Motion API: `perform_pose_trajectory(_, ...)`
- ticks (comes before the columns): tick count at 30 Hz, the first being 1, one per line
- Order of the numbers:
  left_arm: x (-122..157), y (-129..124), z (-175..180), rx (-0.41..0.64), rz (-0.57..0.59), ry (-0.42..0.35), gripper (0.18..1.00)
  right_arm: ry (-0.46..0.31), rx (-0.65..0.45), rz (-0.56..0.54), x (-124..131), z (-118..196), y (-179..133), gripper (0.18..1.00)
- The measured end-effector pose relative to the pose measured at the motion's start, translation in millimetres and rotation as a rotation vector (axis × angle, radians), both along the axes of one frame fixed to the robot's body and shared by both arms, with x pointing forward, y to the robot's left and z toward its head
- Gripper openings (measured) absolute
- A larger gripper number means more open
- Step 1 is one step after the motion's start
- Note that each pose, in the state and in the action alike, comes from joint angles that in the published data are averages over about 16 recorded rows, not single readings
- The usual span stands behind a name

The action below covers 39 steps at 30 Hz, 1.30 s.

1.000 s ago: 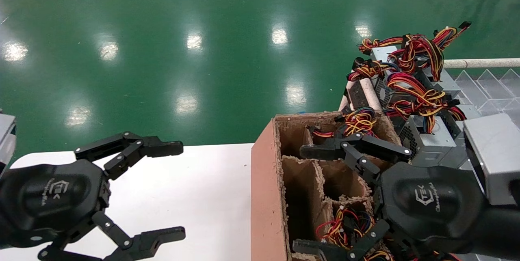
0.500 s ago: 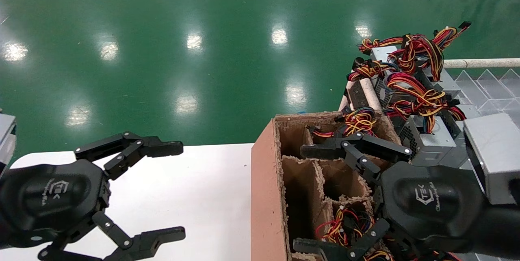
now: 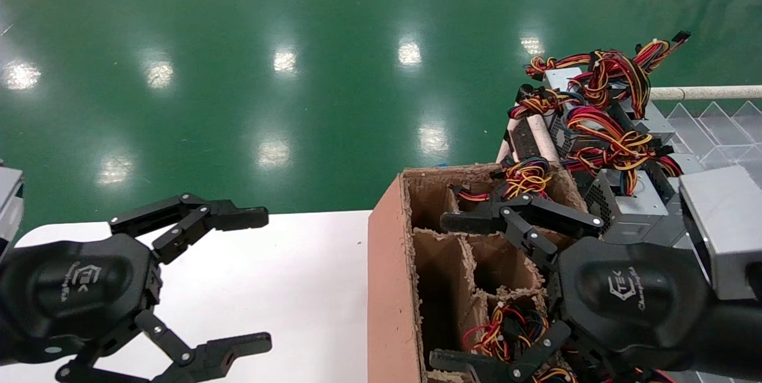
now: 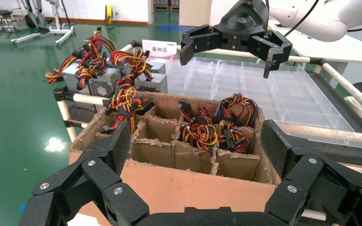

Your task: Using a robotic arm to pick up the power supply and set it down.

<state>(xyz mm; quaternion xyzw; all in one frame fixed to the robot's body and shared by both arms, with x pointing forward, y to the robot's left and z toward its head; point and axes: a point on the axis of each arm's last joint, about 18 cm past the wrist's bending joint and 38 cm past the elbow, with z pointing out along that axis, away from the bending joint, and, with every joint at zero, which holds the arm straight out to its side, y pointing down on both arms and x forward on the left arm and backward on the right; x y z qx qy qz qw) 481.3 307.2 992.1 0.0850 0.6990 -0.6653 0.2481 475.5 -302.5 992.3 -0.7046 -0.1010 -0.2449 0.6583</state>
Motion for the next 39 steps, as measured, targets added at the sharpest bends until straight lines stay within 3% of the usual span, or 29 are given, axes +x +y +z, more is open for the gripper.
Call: perform_pose_trajectory(39, 0.0, 0.0, 0.0, 0.0, 0.0, 0.0, 1.001, 0.0, 0.0, 0.0, 0.0, 0.0, 0.0, 1.0)
